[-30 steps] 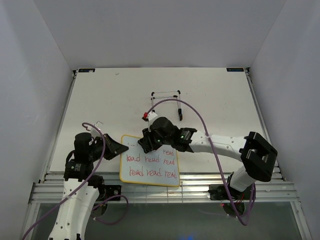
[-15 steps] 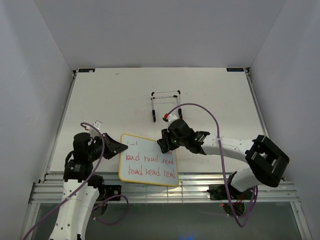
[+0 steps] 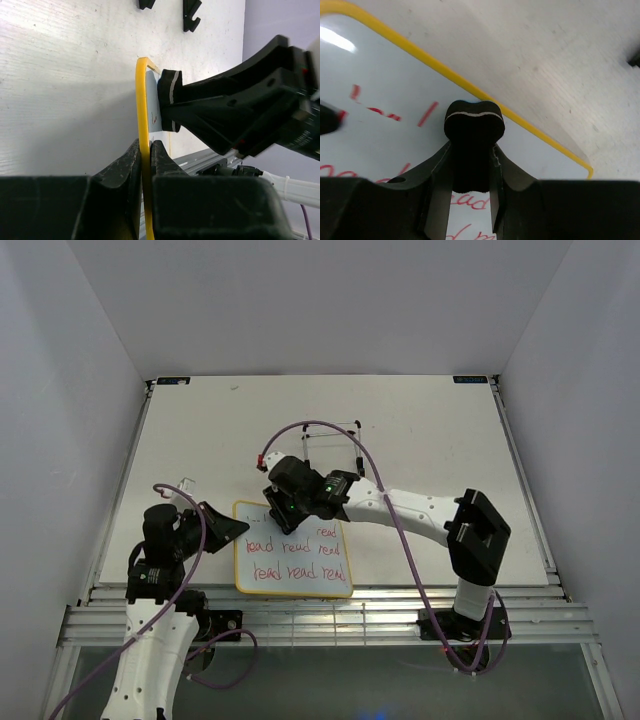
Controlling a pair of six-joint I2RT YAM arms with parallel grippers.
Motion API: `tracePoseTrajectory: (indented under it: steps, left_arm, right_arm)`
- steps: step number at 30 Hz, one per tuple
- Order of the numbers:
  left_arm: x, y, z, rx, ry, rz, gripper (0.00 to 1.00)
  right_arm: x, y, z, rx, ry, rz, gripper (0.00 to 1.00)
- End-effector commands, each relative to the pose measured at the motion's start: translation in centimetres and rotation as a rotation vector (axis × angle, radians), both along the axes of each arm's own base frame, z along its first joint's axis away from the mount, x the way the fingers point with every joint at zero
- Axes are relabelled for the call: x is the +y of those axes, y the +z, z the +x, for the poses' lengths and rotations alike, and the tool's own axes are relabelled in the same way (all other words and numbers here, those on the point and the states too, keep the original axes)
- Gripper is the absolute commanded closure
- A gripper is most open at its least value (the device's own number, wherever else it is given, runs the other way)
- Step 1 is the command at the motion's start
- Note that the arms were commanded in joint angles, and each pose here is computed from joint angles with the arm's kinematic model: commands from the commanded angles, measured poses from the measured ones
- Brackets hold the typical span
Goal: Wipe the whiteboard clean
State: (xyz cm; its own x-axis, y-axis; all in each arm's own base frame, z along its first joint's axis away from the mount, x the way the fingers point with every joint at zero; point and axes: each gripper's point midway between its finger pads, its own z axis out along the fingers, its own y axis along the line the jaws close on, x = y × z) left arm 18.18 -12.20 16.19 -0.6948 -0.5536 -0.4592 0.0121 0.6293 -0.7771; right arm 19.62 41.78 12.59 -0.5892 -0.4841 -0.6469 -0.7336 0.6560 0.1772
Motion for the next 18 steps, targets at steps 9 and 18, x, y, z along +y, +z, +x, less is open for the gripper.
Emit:
tracePoseTrajectory:
  steps: [9,18]
  left_arm:
    - [-2.3,3.2,-0.6,-0.125,-0.179,-0.048,1.0]
    - [-2.5,3.7,-0.5,-0.151,-0.205,-0.04,1.0]
  right_arm:
    - [9.7,4.7,-10.2,0.121,0.453,0.213,0.91]
    - [11.2,5.3,-8.5,0.041,0.456,0.189,0.91]
